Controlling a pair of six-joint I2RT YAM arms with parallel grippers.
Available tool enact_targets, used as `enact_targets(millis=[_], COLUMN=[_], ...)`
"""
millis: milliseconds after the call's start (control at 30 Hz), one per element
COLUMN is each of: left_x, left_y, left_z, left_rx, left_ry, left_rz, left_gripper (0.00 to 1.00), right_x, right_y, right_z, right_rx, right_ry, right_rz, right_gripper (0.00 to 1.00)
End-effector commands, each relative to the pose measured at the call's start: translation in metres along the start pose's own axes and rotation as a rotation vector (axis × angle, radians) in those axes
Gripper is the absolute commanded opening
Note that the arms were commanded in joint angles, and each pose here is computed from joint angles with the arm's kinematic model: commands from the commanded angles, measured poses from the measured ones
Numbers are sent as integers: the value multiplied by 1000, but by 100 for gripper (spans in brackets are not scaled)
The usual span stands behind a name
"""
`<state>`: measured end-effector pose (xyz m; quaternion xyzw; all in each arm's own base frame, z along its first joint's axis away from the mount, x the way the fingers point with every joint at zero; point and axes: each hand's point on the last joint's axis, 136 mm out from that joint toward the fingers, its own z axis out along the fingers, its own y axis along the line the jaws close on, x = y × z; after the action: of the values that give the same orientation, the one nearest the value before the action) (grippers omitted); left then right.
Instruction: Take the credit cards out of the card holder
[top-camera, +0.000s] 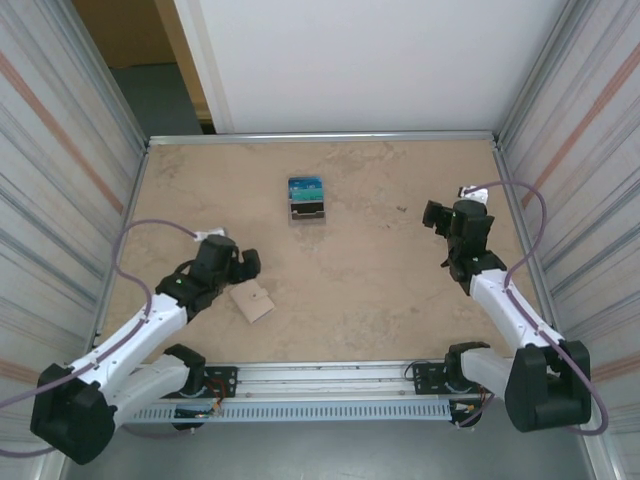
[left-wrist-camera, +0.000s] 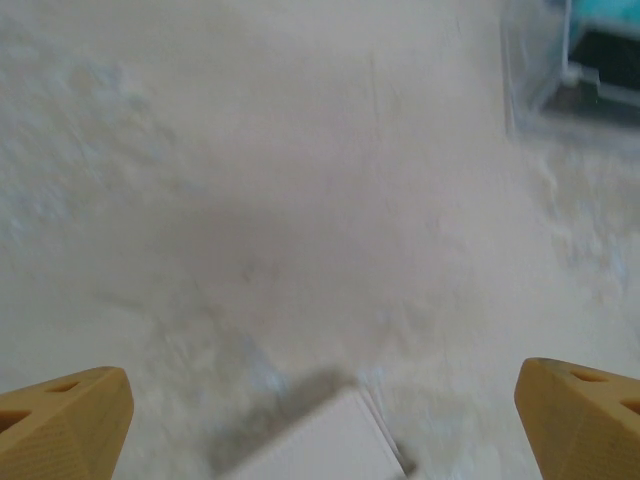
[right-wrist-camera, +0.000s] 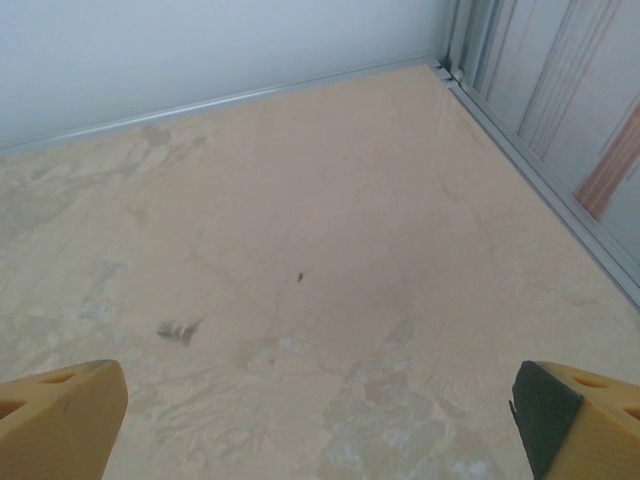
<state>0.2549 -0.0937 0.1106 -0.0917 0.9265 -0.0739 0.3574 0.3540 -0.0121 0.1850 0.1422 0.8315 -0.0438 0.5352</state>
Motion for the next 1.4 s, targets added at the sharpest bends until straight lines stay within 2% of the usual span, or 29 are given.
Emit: enact_targets(millis=[0, 100, 267, 400, 767, 1067, 1233, 1367], left_x=[39, 60, 90, 103, 104, 100, 97, 95], left_y=[9, 4, 8, -2, -26, -43, -47, -49], left_z=[-6, -10, -6, 4, 31, 46, 50, 52], left_rx=[-93, -121, -159, -125, -64, -41, -42, -41], left_ry=[98, 145, 231, 285, 342, 401, 402, 399], left_rz=[-46, -49, -66, -51, 14, 238, 311, 340], left_gripper=[99, 99, 99, 99, 99, 99, 99, 94], right_x=[5, 14, 9, 14, 26, 27, 31, 32], right_y=[-9, -5, 2, 3, 4, 7, 9, 11], right_z=[-13, -18, -34, -38, -37, -36, -36, -36], right_rx=[47, 25, -13, -6, -6, -11, -10, -6], right_ry=[53, 76, 46, 48, 74, 78, 91, 95], right_rz=[35, 37, 39, 31, 29, 47, 48, 46], right_gripper=[99, 99, 99, 99, 99, 99, 99, 99])
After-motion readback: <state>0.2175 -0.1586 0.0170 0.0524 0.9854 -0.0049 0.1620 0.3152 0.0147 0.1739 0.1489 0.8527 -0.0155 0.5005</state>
